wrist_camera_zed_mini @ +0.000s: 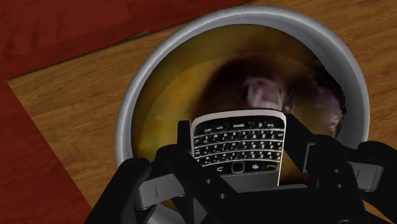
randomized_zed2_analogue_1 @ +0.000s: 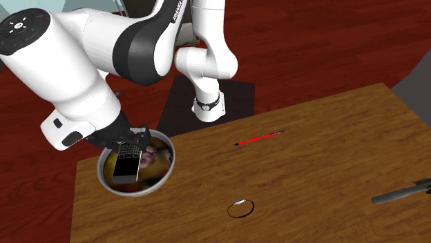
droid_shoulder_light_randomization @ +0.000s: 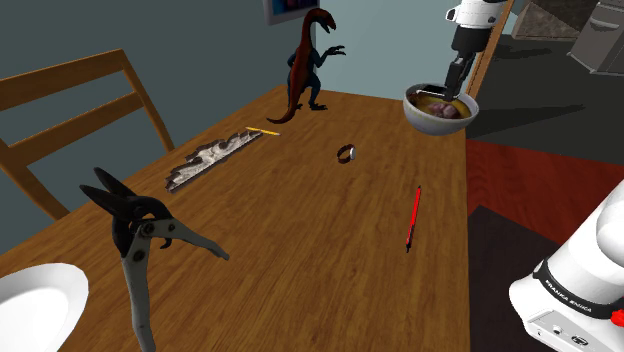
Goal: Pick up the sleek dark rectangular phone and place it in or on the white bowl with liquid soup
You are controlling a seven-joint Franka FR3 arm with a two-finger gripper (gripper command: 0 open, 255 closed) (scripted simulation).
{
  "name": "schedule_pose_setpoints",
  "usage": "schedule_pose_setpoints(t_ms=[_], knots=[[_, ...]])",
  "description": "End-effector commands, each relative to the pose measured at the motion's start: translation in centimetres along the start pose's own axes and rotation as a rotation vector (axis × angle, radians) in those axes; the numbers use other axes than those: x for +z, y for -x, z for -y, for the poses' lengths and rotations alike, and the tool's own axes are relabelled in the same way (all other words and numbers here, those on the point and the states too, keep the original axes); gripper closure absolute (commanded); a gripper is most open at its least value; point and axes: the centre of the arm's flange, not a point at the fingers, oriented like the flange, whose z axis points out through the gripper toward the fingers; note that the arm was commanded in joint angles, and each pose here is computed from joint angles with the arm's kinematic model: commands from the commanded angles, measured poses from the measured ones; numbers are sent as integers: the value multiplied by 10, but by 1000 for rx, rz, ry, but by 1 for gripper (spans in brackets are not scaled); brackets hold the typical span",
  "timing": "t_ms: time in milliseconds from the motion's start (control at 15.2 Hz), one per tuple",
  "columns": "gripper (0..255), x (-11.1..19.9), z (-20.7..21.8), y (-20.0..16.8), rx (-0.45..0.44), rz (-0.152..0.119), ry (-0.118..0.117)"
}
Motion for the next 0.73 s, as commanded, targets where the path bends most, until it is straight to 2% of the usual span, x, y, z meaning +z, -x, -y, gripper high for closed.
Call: schedule_pose_setpoints(t_ms=[0,198,264,594,660], knots=[[255,1,0,0,0,0,0],[255,1,0,0,0,0,0],[0,1,0,0,0,0,0],[0,1,0,0,0,0,0],[0,-13,0,0,0,0,0]])
